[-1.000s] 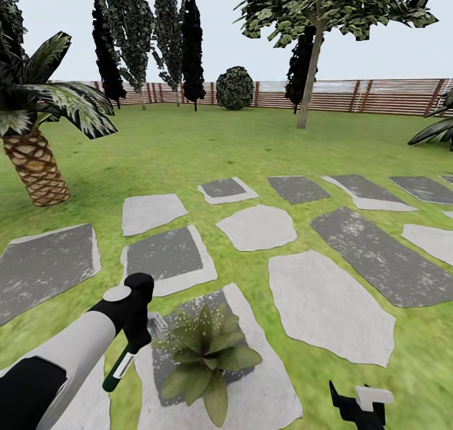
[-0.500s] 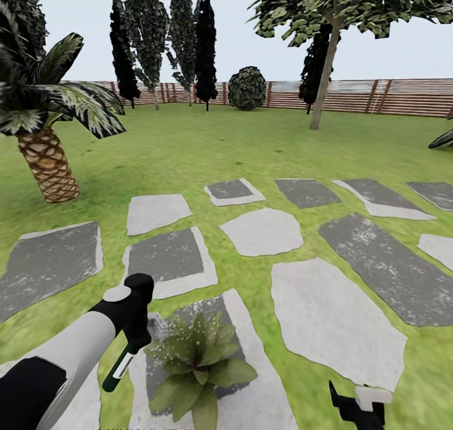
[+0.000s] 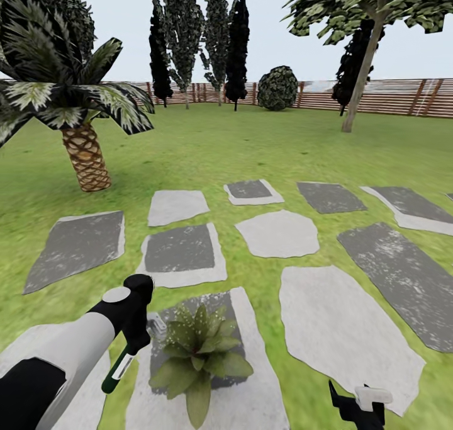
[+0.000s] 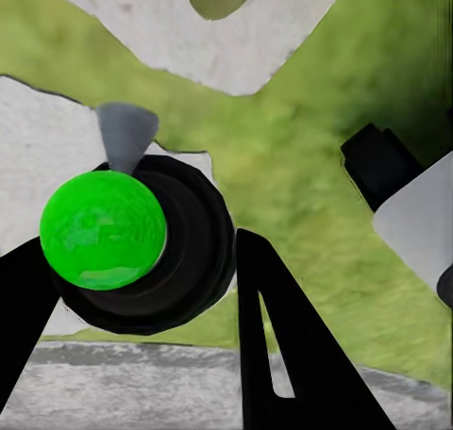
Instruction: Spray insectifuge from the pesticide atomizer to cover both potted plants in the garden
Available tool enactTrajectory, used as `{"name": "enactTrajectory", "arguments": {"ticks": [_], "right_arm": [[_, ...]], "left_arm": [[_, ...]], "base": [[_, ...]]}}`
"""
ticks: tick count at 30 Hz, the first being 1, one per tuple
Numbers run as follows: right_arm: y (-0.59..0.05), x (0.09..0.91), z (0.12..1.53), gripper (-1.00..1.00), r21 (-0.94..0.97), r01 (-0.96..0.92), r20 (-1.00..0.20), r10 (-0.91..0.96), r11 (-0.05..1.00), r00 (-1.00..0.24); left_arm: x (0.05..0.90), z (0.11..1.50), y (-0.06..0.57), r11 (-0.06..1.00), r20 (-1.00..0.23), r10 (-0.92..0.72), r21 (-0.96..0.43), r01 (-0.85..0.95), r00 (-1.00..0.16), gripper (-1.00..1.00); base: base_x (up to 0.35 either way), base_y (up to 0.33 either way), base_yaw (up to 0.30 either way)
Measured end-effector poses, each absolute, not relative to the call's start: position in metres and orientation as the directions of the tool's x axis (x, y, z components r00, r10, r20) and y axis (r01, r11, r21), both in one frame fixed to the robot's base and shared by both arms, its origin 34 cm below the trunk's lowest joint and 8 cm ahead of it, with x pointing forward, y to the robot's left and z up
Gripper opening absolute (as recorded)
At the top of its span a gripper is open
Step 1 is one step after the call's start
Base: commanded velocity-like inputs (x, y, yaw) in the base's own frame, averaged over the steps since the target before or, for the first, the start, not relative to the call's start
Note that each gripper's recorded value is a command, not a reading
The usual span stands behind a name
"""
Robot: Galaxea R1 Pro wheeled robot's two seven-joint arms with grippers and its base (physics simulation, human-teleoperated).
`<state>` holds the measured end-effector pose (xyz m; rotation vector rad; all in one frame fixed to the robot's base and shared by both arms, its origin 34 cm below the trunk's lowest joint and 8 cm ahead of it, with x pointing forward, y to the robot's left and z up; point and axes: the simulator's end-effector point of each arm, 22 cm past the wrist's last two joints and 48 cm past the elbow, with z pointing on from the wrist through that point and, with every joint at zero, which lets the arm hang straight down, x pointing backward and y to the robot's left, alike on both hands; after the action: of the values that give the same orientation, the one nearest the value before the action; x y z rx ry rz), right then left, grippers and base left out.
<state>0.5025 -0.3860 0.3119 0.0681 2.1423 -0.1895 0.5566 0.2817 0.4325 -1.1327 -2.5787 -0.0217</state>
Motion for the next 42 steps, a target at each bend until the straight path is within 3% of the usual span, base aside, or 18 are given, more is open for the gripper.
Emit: {"name": "enactTrajectory", "arguments": {"ticks": [11, 17, 30, 42], "right_arm": [[-0.3861, 0.5025, 0.3122, 1.0, -0.109, 0.122, -0.837, -0.025, 0.986, -0.547], [-0.3861, 0.5024, 0.312, 1.0, -0.109, 0.123, -0.837, -0.025, 0.986, -0.547], [-0.386, 0.5025, 0.3121, 1.0, -0.109, 0.122, -0.837, -0.025, 0.986, -0.547], [-0.3861, 0.5025, 0.3121, 1.0, -0.109, 0.122, -0.837, -0.025, 0.986, -0.547]], "left_arm": [[0.5541, 0.4309, 0.281, 0.685, 0.3, 0.715, -0.118, 0.719, -0.631, -1.0], [0.5523, 0.4295, 0.281, 0.685, 0.302, 0.715, -0.121, 0.719, -0.63, -1.0], [0.5503, 0.4284, 0.2821, 0.684, 0.309, 0.715, -0.123, 0.719, -0.627, -1.0], [0.5511, 0.4288, 0.2816, 0.683, 0.307, 0.716, -0.122, 0.72, -0.627, -1.0]], "base": [[-0.02, -0.221, 0.211], [0.008, -0.022, 0.047], [0.012, -0.006, 0.263], [0.131, -0.171, 0.043]]}}
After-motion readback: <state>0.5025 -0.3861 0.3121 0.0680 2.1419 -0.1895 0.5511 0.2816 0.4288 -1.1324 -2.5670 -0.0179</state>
